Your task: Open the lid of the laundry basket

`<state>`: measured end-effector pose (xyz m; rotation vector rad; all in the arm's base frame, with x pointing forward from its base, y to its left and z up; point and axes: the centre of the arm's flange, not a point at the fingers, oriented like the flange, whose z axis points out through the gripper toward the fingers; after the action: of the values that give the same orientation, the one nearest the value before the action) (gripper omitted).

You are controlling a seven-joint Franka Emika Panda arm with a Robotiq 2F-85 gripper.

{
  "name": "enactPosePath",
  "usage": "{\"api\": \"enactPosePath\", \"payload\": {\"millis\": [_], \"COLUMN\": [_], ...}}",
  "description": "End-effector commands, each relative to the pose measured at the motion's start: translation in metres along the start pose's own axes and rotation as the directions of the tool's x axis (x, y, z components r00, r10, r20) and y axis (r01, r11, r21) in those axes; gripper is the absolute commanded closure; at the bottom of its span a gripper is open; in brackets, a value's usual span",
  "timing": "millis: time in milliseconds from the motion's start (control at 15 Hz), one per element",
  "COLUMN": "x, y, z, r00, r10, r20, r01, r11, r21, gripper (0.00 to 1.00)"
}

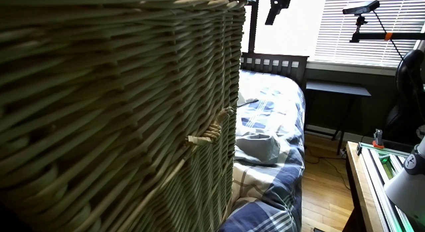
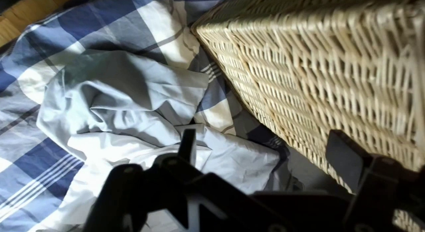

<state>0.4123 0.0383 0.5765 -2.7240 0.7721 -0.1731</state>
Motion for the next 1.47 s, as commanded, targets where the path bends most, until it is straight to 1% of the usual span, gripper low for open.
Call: {"api": "enactPosePath", "payload": {"millis": [0,133,400,600,733,800,867,1333,1400], "x": [0.002,-0.001,-0.006,-0.005,-0.005,-0.006,-0.007,-0.006,-0.004], "y": [-0.022,-0.029,-0.038,-0.04,-0.041,-0.04,-0.04,-0.04,-0.042], "z": [-0.006,-0.006,-0.004,-0.005,-0.006,-0.005,-0.009,-0.008,-0.009], "r00": [0.999,0.998,0.998,0.998,0.997,0.995,0.998,0.997,0.998], "r10": [-0.013,-0.028,-0.044,-0.048,-0.059,-0.074,-0.053,-0.063,-0.059], "r20": [0.032,0.048,0.051,0.038,0.049,0.069,0.04,0.045,0.036], "r01": [0.01,0.022,0.034,0.039,0.046,0.057,0.044,0.053,0.049], "r11": [0.996,0.992,0.983,0.976,0.972,0.972,0.978,0.976,0.974], "r21": [0.089,0.125,0.183,0.215,0.232,0.229,0.203,0.211,0.221], "gripper": [0.0,0.0,0.0,0.0,0.0,0.0,0.0,0.0,0.0]}}
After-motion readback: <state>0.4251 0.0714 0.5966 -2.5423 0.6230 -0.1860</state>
